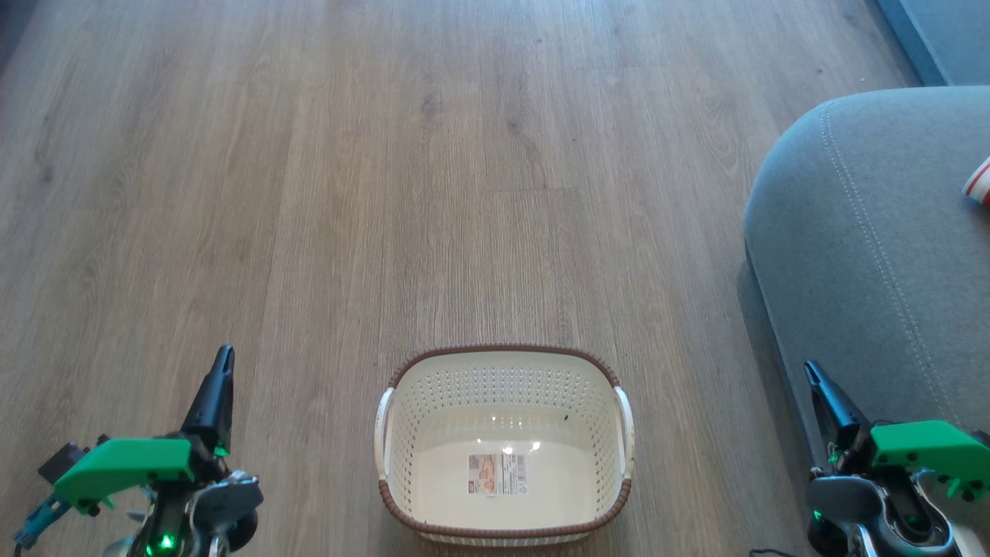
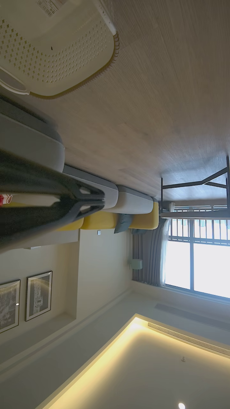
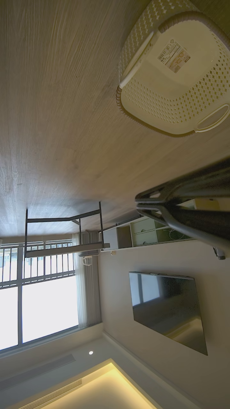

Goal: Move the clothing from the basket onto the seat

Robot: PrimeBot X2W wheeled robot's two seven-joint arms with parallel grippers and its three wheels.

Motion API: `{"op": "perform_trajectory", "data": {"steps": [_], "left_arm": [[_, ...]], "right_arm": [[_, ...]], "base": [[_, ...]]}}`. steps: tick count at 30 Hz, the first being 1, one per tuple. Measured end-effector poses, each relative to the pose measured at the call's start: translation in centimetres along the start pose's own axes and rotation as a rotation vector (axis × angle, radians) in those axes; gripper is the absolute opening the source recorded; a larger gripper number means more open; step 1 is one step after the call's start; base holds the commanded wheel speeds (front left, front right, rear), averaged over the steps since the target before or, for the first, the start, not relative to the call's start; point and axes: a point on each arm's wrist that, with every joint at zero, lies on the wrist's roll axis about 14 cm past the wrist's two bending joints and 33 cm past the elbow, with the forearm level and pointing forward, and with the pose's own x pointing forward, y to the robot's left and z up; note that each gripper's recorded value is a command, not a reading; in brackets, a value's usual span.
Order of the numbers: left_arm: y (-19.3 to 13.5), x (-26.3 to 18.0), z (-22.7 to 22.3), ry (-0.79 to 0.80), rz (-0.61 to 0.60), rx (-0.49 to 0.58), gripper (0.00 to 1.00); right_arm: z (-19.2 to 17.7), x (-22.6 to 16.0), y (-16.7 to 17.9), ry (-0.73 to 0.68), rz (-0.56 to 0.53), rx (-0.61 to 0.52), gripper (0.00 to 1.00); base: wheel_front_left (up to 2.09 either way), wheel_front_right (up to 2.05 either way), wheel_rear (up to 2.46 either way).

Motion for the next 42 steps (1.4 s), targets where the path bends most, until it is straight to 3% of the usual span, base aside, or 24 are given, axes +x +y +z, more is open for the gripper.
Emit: {"op": "perform_trajectory", "data": {"steps": [42], "left_arm": [[0.00,0.00,0.00,0.000,0.000,0.000,0.00]], "right_arm": [[-0.01,0.00,0.00,0.000,0.000,0.000,0.00]], "base": [[0.00,0.00,0.00]]}}
